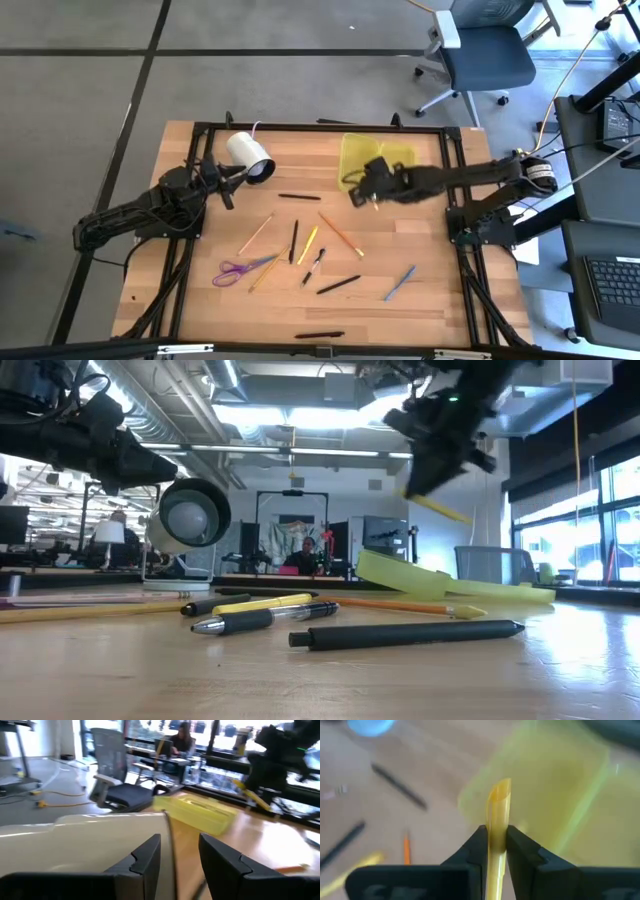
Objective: Pick & place school supplies into a supply box
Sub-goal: Put the yellow pen into the yellow supply box
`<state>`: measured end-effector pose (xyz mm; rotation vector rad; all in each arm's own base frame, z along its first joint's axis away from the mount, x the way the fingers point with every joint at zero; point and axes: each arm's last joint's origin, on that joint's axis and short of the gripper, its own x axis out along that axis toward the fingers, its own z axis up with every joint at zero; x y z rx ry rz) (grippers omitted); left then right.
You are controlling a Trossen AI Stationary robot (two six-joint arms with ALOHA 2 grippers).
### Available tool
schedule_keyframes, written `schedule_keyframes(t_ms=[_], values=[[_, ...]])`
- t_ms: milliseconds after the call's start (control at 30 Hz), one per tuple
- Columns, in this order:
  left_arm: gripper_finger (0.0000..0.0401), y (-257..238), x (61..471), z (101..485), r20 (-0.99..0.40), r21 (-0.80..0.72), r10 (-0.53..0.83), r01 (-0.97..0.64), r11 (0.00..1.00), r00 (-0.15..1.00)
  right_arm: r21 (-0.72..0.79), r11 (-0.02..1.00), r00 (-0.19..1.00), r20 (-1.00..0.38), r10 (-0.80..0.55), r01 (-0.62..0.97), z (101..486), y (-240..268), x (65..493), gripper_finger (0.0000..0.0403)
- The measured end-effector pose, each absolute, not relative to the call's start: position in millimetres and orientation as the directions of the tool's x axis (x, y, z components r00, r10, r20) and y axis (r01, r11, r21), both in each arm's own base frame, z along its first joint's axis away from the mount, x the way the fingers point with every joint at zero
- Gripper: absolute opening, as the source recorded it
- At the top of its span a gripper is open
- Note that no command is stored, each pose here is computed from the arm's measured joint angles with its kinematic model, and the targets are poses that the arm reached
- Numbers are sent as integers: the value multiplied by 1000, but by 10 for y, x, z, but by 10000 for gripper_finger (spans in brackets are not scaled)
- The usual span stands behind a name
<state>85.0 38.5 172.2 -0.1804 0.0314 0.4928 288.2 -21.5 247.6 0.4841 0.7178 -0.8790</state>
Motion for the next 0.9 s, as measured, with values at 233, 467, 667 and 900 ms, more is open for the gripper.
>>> schedule_keyframes(t_ms=[233,467,667,900], values=[[127,362,861,1723,-73,-170,391,-398,902,918,97,552,450,-701,-552,828,2514,-819,2929,57],[127,362,861,1721,-74,-169,391,-398,902,918,48,551,394,-751,-530,833,2148,-1185,3072,57],[127,361,861,1721,-74,-171,390,-397,902,918,2,527,322,-792,-518,850,1739,-1435,3166,57],[127,360,861,1721,-75,-169,389,-396,902,918,6,514,290,-832,-473,857,1508,-1576,3165,58]])
